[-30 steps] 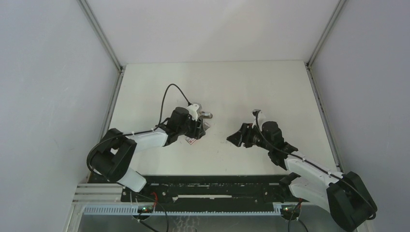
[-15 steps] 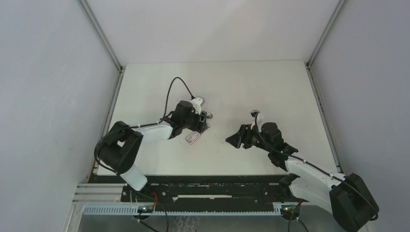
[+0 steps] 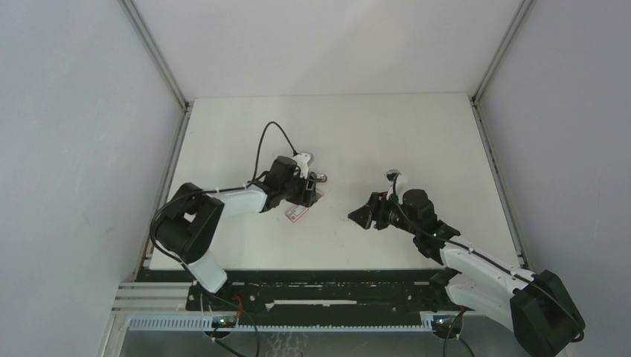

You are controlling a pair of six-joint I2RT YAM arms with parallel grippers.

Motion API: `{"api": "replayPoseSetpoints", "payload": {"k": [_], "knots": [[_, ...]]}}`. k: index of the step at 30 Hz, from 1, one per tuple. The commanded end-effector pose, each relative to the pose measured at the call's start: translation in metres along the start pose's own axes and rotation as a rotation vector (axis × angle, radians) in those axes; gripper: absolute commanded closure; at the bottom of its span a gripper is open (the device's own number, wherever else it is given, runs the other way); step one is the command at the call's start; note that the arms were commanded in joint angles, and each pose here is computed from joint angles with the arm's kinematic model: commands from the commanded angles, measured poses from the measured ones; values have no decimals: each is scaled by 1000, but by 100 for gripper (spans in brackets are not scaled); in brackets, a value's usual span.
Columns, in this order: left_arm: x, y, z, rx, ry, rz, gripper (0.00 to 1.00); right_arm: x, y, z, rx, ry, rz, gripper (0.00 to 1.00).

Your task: Load the staples into the stapler

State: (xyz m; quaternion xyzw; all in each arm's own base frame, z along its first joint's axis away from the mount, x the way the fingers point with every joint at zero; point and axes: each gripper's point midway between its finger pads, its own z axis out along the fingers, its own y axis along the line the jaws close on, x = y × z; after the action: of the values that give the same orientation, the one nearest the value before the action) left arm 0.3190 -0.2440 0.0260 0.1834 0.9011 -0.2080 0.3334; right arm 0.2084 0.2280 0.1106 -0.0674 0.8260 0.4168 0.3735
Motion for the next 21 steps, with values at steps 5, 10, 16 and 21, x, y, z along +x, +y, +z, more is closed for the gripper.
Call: {"api": "replayPoseSetpoints", "payload": {"k": [5, 10, 16, 21], "knots": [[20, -35, -14, 156, 28, -124, 35, -19, 15, 0, -30, -52, -43, 40], [34, -49, -21, 179, 50, -170, 36, -19, 15, 1, -28, -47, -40, 40], [45, -75, -32, 232, 54, -244, 36, -21, 2, 4, 73, -44, -29, 41], [50, -104, -42, 322, 39, -328, 36, -22, -10, 11, 201, -7, -22, 46]]}}
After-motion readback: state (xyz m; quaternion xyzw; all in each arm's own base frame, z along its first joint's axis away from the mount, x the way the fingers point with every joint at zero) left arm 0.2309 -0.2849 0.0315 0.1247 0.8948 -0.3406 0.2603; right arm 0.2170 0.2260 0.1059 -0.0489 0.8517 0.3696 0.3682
